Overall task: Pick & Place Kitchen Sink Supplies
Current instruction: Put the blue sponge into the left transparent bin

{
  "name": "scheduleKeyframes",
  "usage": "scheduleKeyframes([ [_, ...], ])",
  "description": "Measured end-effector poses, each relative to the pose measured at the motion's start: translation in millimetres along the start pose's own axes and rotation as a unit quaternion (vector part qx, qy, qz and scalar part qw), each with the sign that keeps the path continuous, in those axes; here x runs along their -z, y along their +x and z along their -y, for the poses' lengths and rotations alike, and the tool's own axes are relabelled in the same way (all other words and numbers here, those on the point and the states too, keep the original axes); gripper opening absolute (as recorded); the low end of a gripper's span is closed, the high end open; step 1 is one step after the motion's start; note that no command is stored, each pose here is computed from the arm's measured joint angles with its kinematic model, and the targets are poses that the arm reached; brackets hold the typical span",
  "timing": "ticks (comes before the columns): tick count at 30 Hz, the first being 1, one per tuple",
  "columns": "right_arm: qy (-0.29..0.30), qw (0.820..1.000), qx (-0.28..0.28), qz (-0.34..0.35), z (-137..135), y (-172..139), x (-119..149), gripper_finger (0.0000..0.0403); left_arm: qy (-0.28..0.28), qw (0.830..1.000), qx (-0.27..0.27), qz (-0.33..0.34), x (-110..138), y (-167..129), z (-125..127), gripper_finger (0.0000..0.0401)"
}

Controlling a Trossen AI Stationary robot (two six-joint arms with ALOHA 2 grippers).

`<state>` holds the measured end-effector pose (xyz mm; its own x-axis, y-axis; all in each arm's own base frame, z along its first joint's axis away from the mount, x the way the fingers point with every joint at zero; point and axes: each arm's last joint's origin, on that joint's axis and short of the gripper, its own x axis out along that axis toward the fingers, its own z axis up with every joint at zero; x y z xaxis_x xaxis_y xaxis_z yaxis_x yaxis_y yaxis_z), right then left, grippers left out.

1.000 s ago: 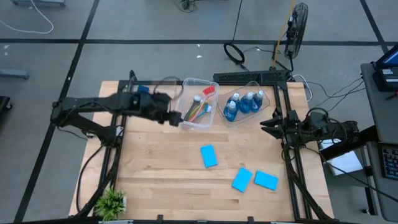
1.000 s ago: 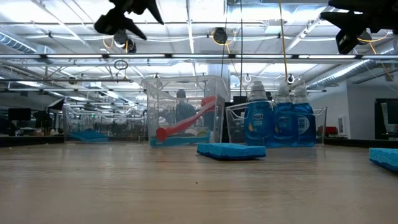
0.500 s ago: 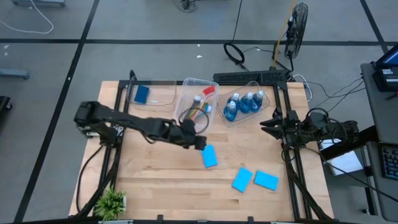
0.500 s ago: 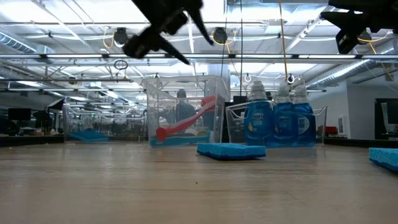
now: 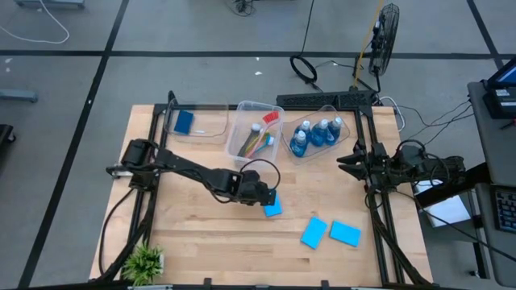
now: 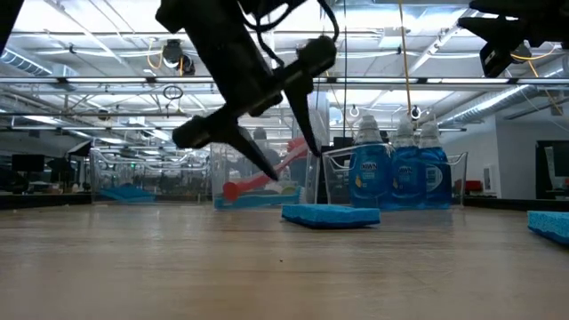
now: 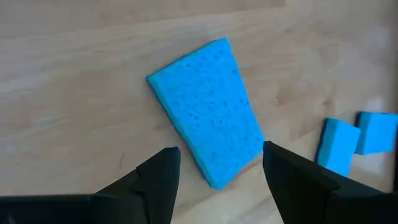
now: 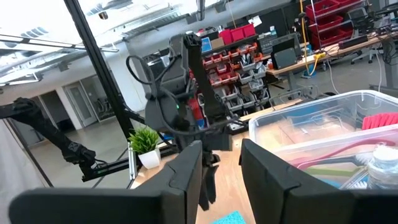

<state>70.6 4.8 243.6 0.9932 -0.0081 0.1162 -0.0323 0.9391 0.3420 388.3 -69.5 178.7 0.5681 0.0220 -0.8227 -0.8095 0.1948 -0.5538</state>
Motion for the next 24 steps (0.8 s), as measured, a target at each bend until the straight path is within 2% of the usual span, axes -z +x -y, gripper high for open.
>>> scheduleKeyframes([
  [20,0.000,1.000,0.002,-0.002,0,0,0,0.0098,-0.042,0.998,-0.040,-0.033,0,48,-17,0.0227],
  [24,0.000,1.000,0.002,-0.002,0,0,0,0.0098,-0.043,0.996,-0.068,-0.048,-1,50,-23,0.0227],
])
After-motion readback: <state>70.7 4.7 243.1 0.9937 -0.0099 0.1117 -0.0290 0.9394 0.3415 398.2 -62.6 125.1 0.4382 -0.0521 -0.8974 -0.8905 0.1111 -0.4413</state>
